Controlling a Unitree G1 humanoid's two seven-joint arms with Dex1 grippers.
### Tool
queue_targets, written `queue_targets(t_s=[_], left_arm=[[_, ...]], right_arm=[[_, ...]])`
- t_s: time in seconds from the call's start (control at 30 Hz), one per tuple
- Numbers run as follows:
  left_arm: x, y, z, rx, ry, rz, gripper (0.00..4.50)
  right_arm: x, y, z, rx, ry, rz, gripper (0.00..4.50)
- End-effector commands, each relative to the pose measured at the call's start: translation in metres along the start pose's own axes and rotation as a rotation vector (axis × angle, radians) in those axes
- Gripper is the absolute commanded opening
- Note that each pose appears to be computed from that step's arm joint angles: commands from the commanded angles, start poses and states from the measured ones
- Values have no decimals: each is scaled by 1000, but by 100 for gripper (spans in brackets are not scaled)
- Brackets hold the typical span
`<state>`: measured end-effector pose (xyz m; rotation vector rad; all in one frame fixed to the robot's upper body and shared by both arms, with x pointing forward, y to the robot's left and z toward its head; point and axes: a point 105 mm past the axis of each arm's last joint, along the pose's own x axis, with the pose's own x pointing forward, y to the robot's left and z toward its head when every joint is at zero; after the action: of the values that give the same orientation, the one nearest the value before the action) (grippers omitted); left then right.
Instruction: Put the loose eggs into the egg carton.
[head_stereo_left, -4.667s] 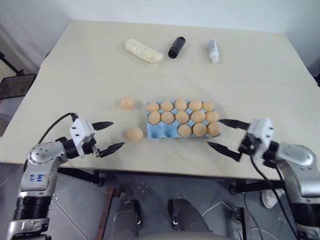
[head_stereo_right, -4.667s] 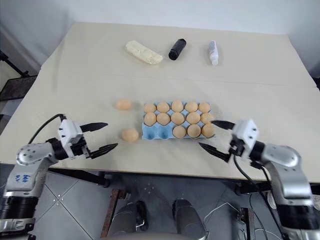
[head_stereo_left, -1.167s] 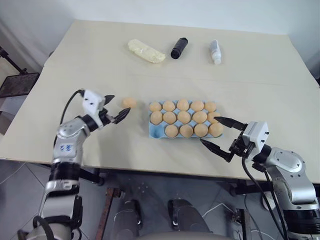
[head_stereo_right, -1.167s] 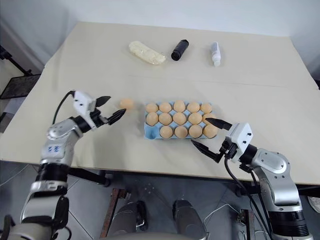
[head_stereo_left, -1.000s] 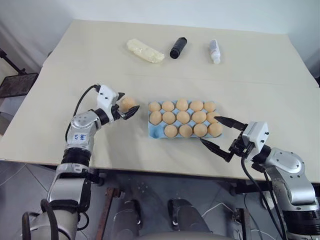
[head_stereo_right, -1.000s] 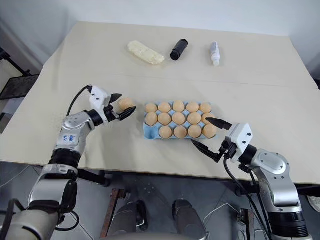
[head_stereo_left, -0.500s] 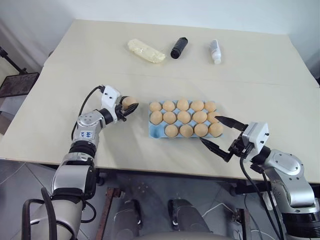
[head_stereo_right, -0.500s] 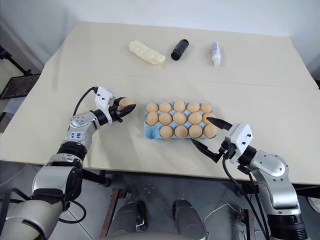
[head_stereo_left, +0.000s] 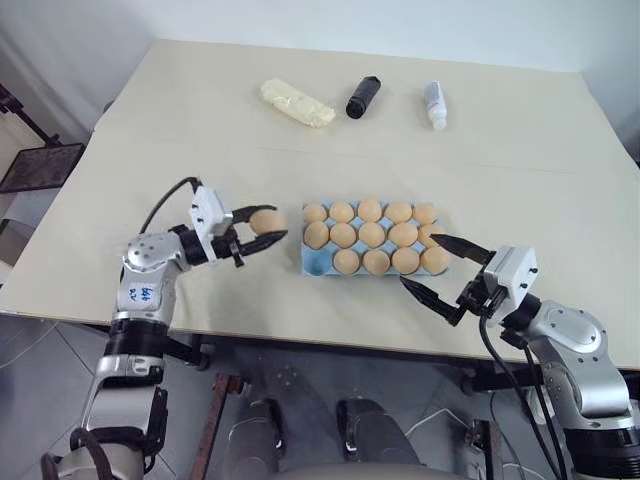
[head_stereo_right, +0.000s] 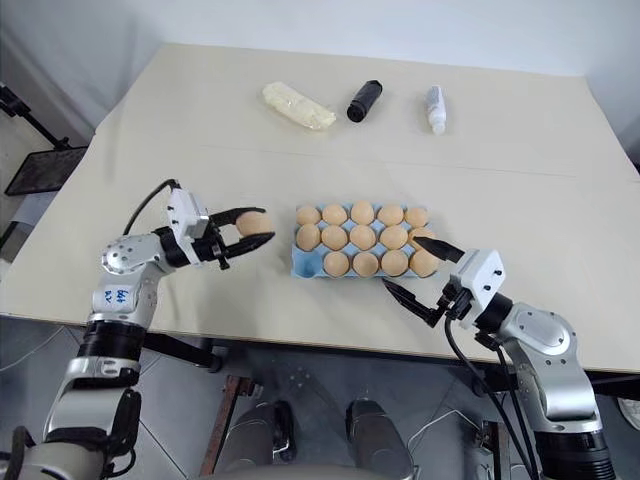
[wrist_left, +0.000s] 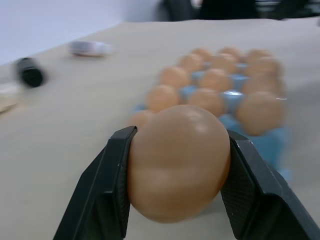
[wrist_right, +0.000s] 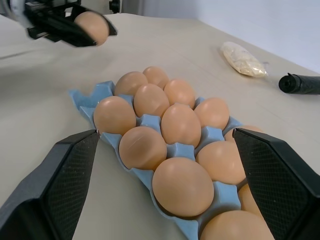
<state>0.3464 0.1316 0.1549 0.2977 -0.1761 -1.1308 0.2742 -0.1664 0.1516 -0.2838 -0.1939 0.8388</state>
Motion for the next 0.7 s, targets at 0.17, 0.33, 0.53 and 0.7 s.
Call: queue_targets(t_s=[0.17, 0.33, 0.53, 0.7], left_arm=[[28, -22, 8, -12, -49, -71, 226], [46, -29, 5, -37, -70, -110, 226], [37, -28, 6, -41, -62, -122, 396], [13, -17, 10, -17, -26, -69, 446]], right_arm=[[2, 0, 12, -26, -38, -9, 450], [3, 1, 14, -28, -45, -16, 450], [2, 2, 16, -28, -48, -27, 450], [0, 3, 15, -26, -43, -29, 450]])
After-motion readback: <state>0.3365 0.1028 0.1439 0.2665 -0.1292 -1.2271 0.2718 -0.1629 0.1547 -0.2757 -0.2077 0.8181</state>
